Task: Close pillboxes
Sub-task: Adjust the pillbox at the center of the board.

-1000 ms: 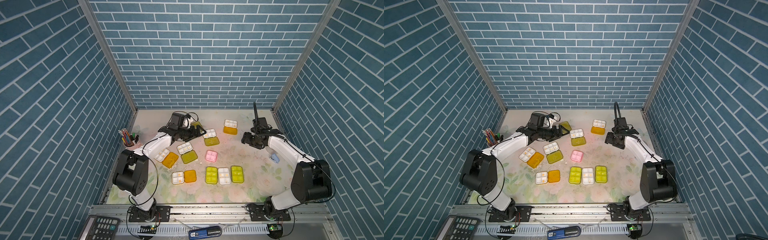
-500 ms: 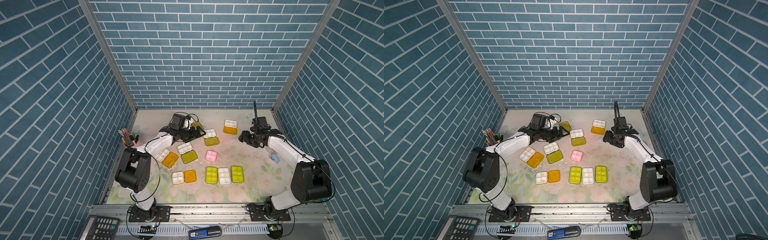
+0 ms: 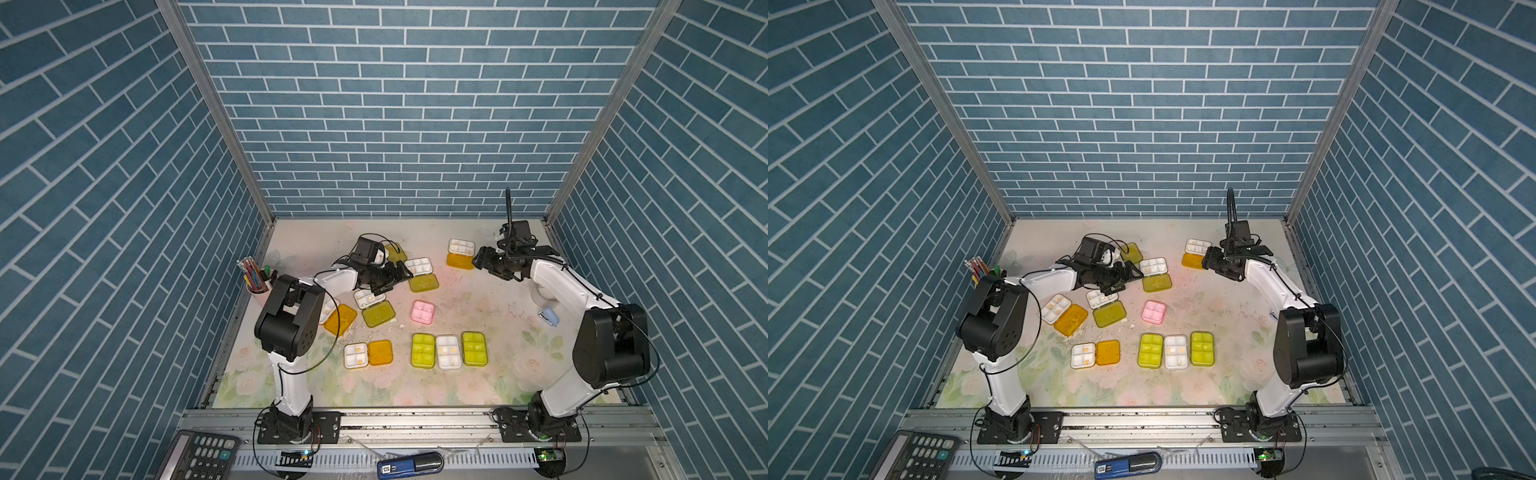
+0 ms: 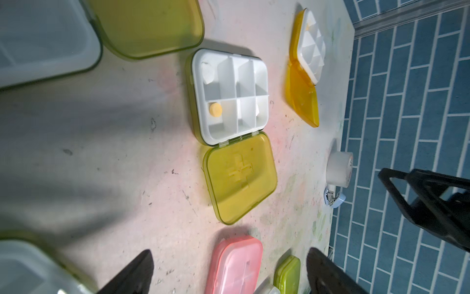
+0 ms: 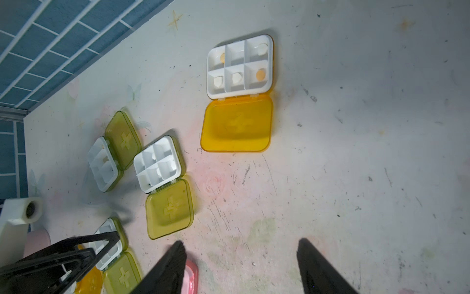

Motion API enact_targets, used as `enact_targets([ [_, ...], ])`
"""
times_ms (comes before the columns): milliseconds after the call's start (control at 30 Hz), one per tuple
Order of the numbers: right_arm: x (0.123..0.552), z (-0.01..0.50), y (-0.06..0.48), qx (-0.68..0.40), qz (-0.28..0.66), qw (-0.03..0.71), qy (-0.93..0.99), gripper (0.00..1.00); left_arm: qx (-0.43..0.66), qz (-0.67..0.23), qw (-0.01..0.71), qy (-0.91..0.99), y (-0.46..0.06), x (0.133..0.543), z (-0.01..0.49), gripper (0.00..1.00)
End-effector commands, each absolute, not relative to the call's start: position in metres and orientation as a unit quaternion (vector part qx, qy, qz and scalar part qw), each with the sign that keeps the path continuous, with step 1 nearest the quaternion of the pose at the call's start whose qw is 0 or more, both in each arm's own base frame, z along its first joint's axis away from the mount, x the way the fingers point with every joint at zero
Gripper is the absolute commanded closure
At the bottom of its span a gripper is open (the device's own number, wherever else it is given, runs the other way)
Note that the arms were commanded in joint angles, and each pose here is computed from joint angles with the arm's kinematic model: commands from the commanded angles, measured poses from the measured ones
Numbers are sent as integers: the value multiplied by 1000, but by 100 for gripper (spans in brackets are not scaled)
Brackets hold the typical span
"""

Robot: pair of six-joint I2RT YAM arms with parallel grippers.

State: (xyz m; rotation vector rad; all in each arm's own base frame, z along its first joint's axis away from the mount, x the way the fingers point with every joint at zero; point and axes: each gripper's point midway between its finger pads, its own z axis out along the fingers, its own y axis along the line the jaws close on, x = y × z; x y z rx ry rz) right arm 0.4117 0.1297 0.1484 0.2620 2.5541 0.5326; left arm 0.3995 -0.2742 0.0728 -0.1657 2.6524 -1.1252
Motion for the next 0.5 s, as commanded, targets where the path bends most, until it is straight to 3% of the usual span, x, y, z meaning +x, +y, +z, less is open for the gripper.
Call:
enact_targets([
  [0, 417, 151, 134, 102, 210, 259, 937, 23, -53, -383, 139, 912, -289, 407, 72, 5],
  [467, 392, 142, 131, 92, 215, 258, 938, 21, -33, -384, 129, 914, -331, 414, 59, 5],
])
